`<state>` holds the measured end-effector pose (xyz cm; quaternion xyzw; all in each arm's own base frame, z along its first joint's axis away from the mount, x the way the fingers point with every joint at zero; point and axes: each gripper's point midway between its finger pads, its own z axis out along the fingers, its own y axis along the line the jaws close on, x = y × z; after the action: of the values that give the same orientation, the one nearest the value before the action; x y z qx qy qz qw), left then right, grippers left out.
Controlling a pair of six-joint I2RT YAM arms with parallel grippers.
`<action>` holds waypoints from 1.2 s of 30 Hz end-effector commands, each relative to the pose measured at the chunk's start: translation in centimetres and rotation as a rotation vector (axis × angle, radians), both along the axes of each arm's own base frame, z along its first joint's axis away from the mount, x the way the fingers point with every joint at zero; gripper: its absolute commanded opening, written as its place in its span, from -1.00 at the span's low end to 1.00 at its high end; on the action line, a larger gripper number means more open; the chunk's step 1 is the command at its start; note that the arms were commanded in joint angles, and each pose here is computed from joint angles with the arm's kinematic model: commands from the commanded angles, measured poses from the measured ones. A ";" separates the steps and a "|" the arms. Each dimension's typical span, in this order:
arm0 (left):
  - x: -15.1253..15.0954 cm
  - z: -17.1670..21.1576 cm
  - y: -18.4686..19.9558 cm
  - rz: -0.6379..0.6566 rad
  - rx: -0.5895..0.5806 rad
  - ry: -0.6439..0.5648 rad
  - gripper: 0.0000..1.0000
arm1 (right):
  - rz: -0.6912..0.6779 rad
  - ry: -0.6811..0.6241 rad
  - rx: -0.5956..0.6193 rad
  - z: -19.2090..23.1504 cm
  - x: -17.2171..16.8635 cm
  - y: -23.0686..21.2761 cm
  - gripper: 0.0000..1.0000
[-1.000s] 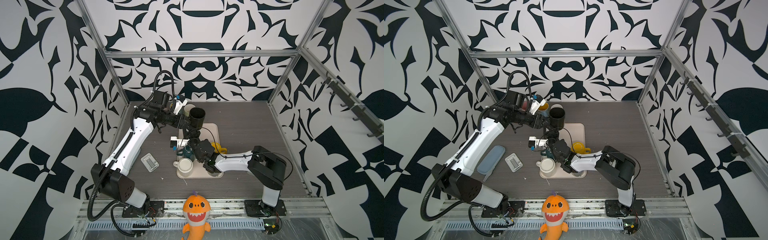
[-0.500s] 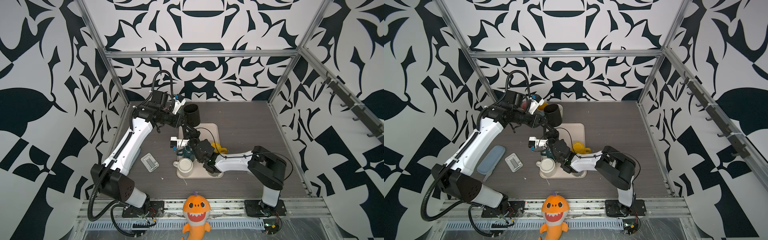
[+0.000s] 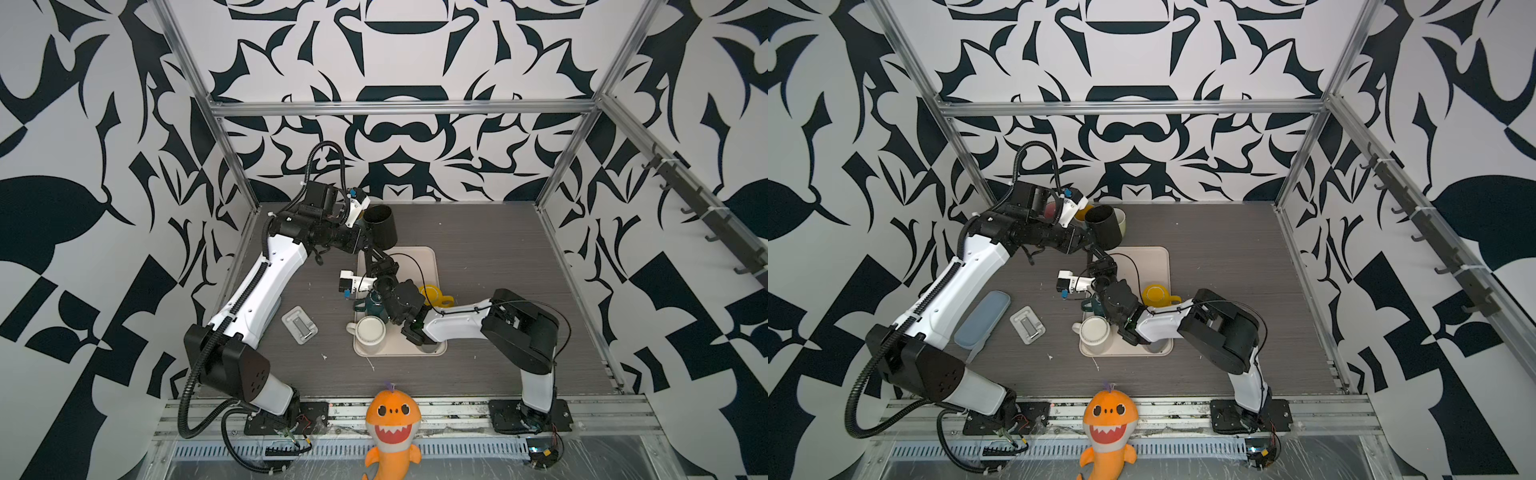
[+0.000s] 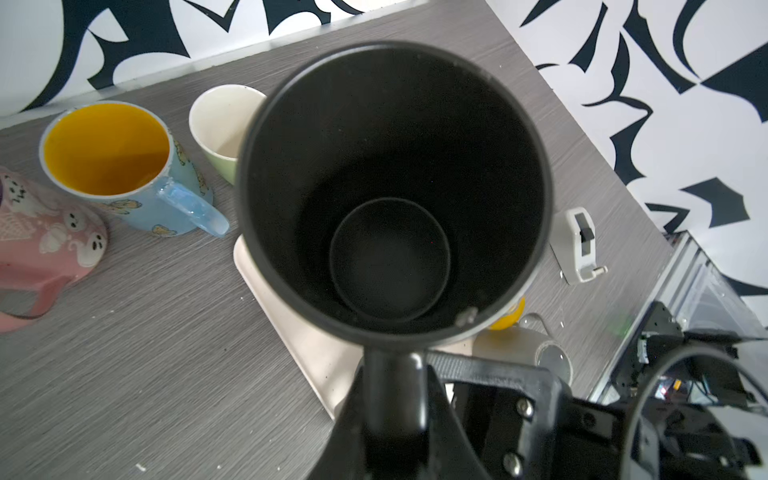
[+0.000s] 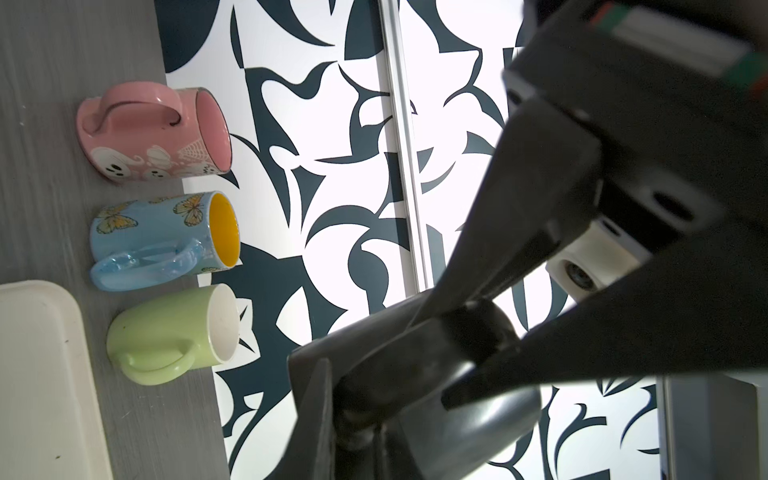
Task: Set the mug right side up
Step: 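Close the left gripper on the black mug's handle and open the right gripper, then carry the upright black mug toward the light green mug while the right arm withdraws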
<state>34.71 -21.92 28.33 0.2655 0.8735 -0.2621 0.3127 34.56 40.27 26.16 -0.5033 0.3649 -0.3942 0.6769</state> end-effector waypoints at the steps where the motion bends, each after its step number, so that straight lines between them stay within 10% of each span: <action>1: -0.9 2.0 -1.4 -0.014 -0.082 -0.027 -1.00 | 0.017 -0.128 0.176 7.0 -1.4 -0.5 -0.43; 17: 2.7 6.3 -0.4 0.128 -0.111 -0.231 -1.00 | -0.086 0.102 0.437 7.9 -1.8 -5.5 0.40; 36: 5.1 5.0 -6.3 0.178 -0.102 -0.331 -1.00 | -0.119 1.330 1.293 3.9 -1.2 -17.3 0.50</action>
<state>37.88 -26.09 30.47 0.2169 0.8479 -0.2287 0.4263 35.89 22.20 32.26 -0.1873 0.7931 0.0756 0.5747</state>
